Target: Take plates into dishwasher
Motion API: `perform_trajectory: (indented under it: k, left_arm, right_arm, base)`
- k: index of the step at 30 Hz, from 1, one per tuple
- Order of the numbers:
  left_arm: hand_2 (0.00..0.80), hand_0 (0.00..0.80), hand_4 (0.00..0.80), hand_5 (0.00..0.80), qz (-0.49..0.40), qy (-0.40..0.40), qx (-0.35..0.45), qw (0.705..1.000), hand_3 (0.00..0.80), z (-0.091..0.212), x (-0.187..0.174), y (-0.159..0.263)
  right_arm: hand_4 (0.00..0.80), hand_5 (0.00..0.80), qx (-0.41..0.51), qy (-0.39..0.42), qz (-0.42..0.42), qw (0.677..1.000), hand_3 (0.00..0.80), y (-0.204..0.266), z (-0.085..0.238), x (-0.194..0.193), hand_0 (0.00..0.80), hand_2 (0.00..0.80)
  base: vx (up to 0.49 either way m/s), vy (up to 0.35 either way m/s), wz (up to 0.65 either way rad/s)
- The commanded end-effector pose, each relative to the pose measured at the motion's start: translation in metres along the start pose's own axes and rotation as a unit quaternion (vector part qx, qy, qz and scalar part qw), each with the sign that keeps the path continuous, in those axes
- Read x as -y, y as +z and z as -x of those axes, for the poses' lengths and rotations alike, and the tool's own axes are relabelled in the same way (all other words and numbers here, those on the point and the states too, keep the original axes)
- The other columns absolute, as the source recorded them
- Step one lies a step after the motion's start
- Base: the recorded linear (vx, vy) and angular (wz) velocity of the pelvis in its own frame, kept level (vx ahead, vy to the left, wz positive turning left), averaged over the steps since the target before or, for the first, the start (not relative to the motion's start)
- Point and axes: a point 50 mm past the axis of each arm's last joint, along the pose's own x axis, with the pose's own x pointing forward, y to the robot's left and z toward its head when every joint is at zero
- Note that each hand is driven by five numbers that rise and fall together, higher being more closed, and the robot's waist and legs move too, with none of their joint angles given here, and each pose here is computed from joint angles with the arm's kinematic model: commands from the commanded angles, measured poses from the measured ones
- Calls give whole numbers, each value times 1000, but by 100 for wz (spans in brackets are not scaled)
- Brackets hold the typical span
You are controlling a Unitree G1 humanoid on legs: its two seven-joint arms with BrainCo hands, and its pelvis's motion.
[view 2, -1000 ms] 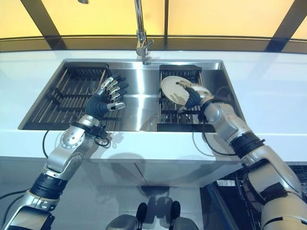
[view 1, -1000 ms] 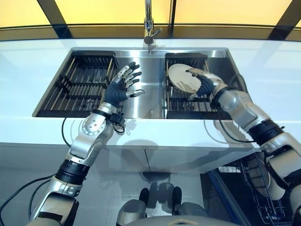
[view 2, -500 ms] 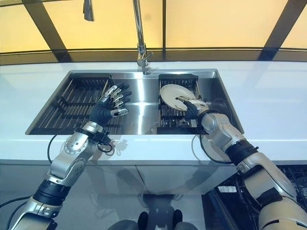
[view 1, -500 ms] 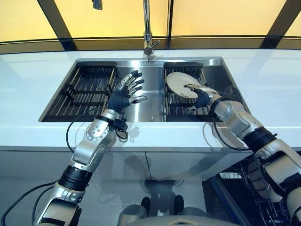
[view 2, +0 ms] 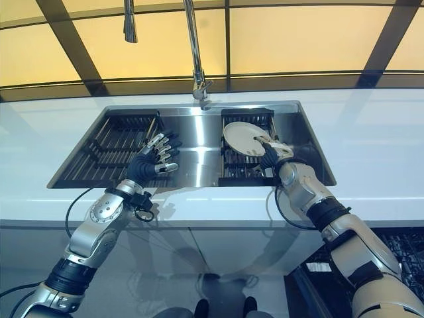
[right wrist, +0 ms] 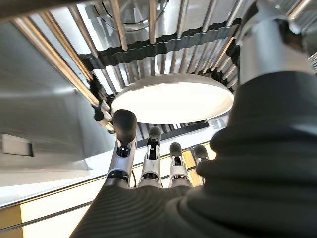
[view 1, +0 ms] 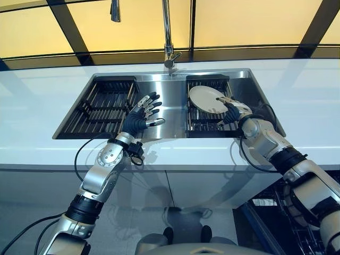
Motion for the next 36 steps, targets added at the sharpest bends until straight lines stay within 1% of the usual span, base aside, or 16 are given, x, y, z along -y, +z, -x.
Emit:
perform_trajectory:
  k: [1, 11, 19, 25, 28, 32, 36]
  left_arm:
    - [0, 0, 0, 0, -11, -17, 52, 998, 0, -5, 5, 20]
    - [0, 0, 0, 0, -20, -47, 59, 997, 0, -5, 5, 25]
    - [0, 0, 0, 0, -22, -54, 44, 997, 0, -5, 8, 22]
    - [0, 0, 0, 0, -25, -59, 48, 997, 0, -10, 10, 24]
    - [0, 0, 0, 0, -30, -62, 65, 996, 0, -16, 7, 34]
    - [0, 0, 0, 0, -44, -62, 96, 992, 0, -26, 1, 53]
    - [0, 0, 0, 0, -56, -63, 117, 990, 0, -32, -2, 66]
  right_arm:
    - [0, 0, -11, -75, 25, 997, 0, -4, -4, 46, 0, 0]
    - [0, 0, -14, -85, 35, 996, 0, 2, -5, 63, 0, 0]
    - [0, 0, -10, -72, 24, 997, 0, 8, -4, 51, 0, 0]
    - [0, 0, -27, -86, 13, 996, 0, 6, -7, 49, 0, 0]
    - [0, 0, -37, -121, 16, 992, 0, 8, -10, 62, 0, 0]
    - [0, 0, -43, -177, 17, 983, 0, 15, -12, 92, 0, 0]
    - [0, 0, -47, -205, 12, 977, 0, 19, -12, 110, 0, 0]
  base:
    - [20, 13, 4]
    - [28, -3, 5]
    - [50, -26, 2]
    - [16, -4, 0]
    - [-84, 6, 6]
    - [-154, -4, 9]
    - [-114, -29, 7]
